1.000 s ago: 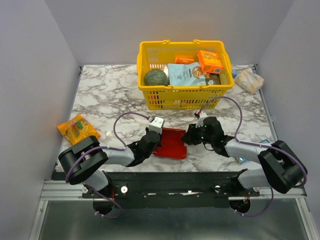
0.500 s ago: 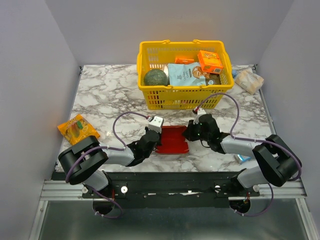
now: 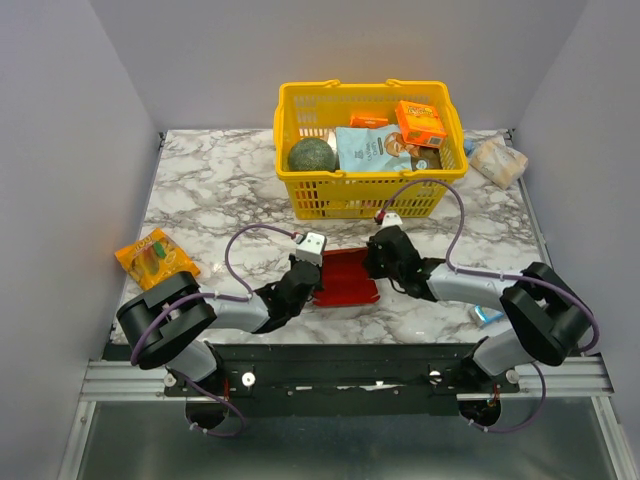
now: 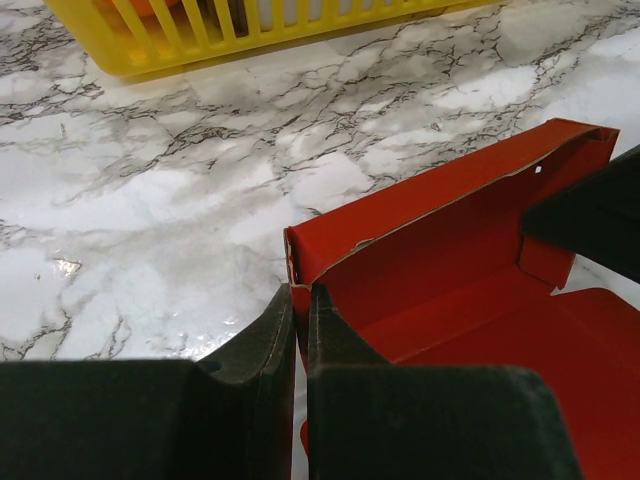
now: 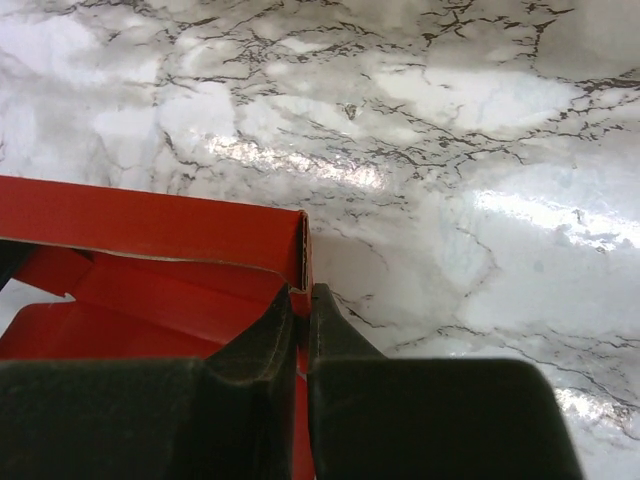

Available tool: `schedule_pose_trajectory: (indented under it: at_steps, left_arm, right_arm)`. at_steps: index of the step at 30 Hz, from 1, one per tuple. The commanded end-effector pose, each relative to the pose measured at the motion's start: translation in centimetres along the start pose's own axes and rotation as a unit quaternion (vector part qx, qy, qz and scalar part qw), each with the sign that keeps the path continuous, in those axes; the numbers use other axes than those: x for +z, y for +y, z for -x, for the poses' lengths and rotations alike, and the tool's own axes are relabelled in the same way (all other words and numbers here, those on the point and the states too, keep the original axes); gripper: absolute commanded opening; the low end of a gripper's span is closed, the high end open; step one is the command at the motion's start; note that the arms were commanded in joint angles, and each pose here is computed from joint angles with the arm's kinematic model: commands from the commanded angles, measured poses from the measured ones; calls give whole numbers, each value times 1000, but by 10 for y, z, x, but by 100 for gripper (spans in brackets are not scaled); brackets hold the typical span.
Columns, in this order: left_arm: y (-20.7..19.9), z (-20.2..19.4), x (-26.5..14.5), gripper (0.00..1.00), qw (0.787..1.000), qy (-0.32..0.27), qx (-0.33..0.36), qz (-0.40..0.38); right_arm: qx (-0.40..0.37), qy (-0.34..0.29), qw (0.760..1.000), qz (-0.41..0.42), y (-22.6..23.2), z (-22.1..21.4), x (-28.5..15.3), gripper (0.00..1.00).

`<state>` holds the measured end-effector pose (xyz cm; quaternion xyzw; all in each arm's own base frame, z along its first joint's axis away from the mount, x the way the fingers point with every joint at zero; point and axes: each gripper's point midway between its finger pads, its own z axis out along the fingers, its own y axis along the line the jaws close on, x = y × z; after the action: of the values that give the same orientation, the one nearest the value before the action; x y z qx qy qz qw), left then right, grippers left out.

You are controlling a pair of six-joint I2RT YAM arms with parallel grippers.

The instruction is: Fold the paper box

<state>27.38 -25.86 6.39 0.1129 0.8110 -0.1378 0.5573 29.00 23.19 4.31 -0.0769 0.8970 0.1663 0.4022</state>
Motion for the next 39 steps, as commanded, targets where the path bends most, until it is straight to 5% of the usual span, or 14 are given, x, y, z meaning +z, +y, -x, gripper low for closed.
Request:
schedule_pose_trajectory:
  at_steps: [1,12,32,35,39]
  left_arm:
    - [0,-1,-4,0,1000,4,8,7]
    - [12,6,-5,0,999,2,19,38]
    - [53,6,-1,0,996,21,-7,90]
    - [59,6,-1,0,995,23,-13,93]
    - [61,6,1,0,995,25,-18,92]
  right_arm:
    - [3,14,990,-140,-47,-9,-2,1]
    - [-49,21,972,-228,-59,-9,-10,1]
    - [-20,15,953,-301,-86,-14,-37,0]
    - [-15,8,958,-285,-82,-13,-37,0]
    - [-31,8,986,-166,-48,-12,-29,0]
